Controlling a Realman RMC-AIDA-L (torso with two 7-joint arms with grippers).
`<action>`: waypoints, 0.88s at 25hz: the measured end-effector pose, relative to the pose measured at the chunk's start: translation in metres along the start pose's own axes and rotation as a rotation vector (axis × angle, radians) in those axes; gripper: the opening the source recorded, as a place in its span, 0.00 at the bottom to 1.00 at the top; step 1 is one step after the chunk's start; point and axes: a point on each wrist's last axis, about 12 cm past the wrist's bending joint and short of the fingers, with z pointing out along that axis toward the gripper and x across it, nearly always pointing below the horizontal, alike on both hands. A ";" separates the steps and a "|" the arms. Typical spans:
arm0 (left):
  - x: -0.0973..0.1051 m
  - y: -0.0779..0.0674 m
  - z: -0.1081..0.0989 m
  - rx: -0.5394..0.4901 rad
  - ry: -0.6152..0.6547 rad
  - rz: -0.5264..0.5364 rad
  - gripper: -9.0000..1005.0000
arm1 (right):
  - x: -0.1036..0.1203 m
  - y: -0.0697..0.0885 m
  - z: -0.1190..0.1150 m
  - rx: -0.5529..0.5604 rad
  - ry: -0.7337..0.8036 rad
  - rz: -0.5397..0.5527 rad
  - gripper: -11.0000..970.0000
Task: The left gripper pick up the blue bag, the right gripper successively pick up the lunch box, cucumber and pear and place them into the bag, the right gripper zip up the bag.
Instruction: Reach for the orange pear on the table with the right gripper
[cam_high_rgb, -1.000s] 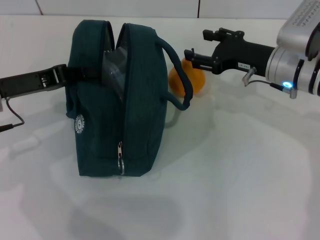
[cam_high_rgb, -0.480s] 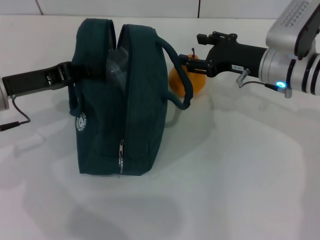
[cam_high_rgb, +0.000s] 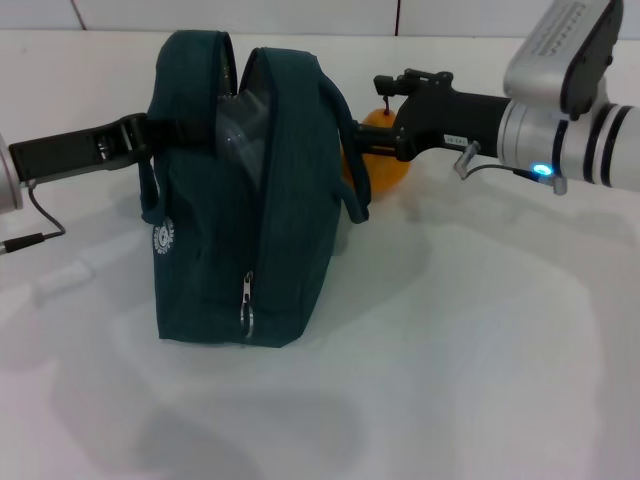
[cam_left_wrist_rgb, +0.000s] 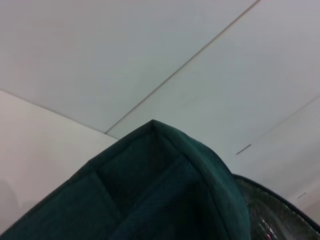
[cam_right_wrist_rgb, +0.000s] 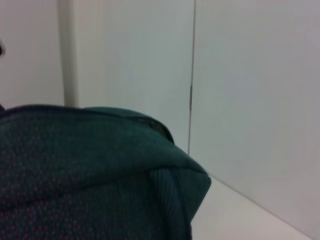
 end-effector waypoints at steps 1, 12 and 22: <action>0.000 0.000 0.000 0.002 -0.001 -0.002 0.04 | 0.000 0.001 0.001 -0.002 0.004 -0.001 0.75; -0.001 -0.001 0.005 0.013 -0.006 -0.005 0.04 | 0.002 0.002 0.002 0.004 0.017 -0.011 0.74; -0.004 -0.002 0.007 0.009 -0.011 0.000 0.04 | 0.006 0.000 0.000 0.025 0.031 0.001 0.73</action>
